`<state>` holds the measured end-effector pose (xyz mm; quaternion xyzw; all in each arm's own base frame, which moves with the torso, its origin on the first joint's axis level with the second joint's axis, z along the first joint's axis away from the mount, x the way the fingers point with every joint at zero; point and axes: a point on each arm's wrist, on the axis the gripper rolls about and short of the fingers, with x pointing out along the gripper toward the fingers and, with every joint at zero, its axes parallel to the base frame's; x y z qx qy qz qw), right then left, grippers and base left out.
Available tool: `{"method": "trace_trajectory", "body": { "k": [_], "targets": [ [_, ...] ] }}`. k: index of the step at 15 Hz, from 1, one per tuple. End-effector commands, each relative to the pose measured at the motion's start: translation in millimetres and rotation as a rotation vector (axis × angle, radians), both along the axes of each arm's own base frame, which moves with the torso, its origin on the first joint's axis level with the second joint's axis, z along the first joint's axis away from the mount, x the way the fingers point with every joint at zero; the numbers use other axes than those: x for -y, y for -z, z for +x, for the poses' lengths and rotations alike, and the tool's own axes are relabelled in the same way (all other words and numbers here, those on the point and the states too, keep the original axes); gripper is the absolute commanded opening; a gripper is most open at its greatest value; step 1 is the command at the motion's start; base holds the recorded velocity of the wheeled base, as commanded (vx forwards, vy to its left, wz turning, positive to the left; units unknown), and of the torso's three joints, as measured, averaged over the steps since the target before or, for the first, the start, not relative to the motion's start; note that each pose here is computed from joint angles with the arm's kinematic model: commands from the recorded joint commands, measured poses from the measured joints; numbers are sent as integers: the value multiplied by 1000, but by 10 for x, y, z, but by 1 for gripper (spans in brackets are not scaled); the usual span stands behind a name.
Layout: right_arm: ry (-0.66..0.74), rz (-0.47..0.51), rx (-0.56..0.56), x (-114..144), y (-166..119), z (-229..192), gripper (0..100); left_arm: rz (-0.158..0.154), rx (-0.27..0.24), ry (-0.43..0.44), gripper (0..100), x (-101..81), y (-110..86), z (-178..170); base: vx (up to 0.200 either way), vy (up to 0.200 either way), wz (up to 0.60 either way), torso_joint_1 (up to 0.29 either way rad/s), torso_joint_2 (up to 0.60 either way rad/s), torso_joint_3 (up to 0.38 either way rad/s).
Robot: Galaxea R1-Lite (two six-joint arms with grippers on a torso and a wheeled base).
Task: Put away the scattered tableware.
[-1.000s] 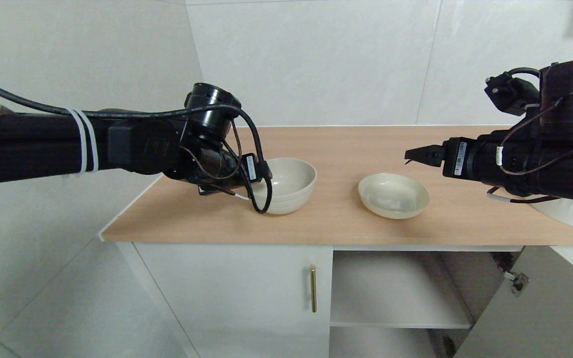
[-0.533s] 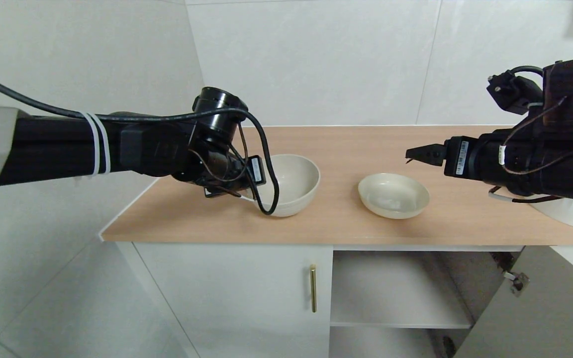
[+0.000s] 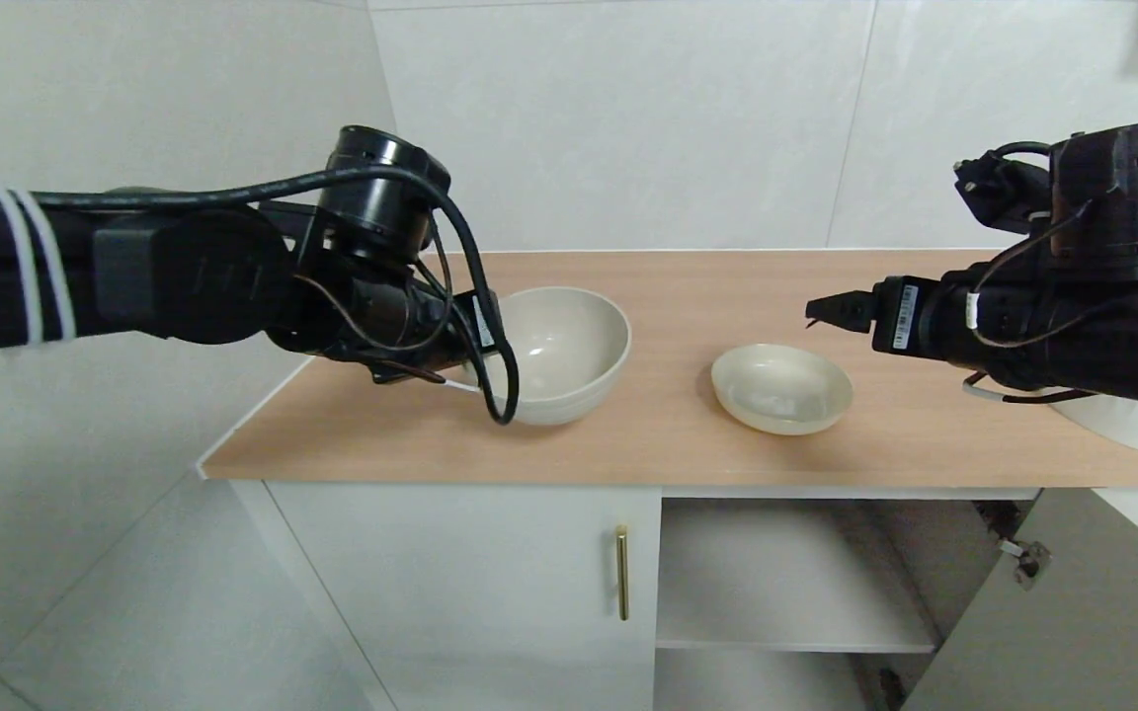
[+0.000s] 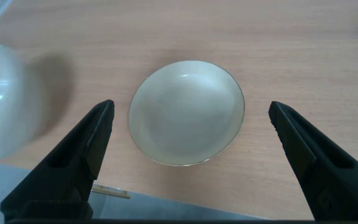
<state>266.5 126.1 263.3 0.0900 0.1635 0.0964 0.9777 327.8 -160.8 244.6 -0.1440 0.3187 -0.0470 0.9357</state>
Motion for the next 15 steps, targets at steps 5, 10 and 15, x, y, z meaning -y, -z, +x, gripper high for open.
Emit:
{"method": "trace_trajectory", "body": {
  "k": [5, 10, 15],
  "targets": [
    [101, -65, -113, 12, 375, 498, 100, -79, 203, 68, 0, -217, -581, -752, 0, 0, 0, 0, 0, 0],
    [143, -81, -165, 82, 591, 761, 100, -74, 200, 70, 0, -210, -565, -740, 0, 0, 0, 0, 0, 0],
    [160, -87, -182, 120, 666, 840, 100, -71, 194, 70, 0, -201, -547, -724, 0, 0, 0, 0, 0, 0]
  ]
}}
